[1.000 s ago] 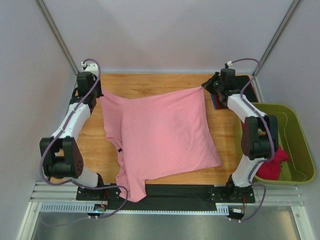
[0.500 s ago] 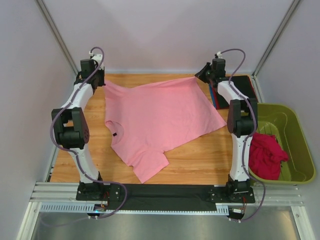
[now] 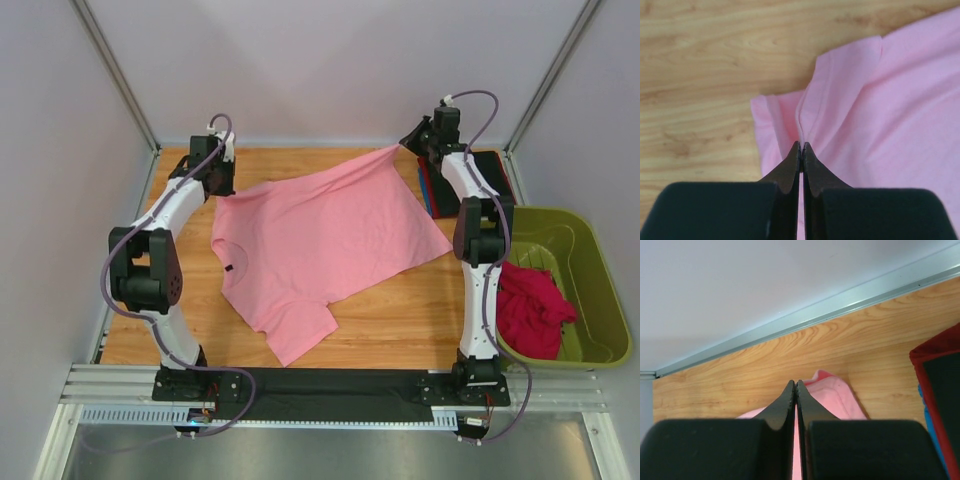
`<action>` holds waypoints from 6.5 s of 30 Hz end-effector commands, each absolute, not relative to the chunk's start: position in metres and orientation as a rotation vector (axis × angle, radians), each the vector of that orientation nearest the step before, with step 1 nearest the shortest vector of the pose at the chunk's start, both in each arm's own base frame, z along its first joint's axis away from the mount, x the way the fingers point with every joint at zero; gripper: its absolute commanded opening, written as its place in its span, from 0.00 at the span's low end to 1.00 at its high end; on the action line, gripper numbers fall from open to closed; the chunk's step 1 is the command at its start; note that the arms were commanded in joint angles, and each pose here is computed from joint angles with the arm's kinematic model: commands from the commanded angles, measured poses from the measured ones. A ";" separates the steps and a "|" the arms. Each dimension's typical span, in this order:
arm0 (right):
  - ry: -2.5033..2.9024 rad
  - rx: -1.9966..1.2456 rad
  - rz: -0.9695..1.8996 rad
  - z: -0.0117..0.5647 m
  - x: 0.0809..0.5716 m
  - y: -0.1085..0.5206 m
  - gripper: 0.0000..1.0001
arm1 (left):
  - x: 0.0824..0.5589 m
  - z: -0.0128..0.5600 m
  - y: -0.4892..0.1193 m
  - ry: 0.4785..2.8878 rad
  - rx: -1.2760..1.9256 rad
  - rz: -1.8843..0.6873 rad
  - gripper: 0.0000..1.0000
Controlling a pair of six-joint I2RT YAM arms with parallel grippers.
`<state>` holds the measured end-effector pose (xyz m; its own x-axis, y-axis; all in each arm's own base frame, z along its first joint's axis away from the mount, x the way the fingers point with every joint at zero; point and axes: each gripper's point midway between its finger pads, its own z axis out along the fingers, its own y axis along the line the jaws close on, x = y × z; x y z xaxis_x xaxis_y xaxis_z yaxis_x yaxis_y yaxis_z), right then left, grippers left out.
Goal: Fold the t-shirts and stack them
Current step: Fold the tshirt
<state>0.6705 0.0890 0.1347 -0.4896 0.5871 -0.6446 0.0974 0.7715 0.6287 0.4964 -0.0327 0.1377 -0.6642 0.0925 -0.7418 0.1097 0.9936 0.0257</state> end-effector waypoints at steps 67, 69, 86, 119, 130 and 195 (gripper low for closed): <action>2.536 0.545 0.465 0.164 0.416 0.086 0.35 | 0.374 0.096 0.006 2.621 -0.616 -0.222 0.48; 2.570 0.529 0.499 0.155 0.404 0.093 0.35 | 0.379 0.088 0.012 2.624 -0.609 -0.233 0.48; 2.685 0.447 0.496 0.115 0.385 0.108 0.33 | 0.390 0.025 0.024 2.727 -0.761 -0.234 0.34; 2.715 0.576 0.005 0.049 0.359 0.098 0.28 | 0.433 0.121 0.027 2.676 -0.546 0.023 0.43; 2.718 0.665 -0.065 0.018 0.353 0.072 0.24 | 0.326 0.084 -0.038 2.771 -0.753 -0.291 0.38; 2.657 0.417 0.453 0.143 0.358 0.142 0.35 | 0.520 0.051 -0.090 2.557 0.237 -0.585 0.55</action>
<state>0.3454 0.1352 0.1248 -0.8836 0.3579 -0.3018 0.2529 0.9074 0.3355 0.5096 -0.0819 0.0493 -0.8890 0.0151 -0.4576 0.2096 0.9020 -0.3775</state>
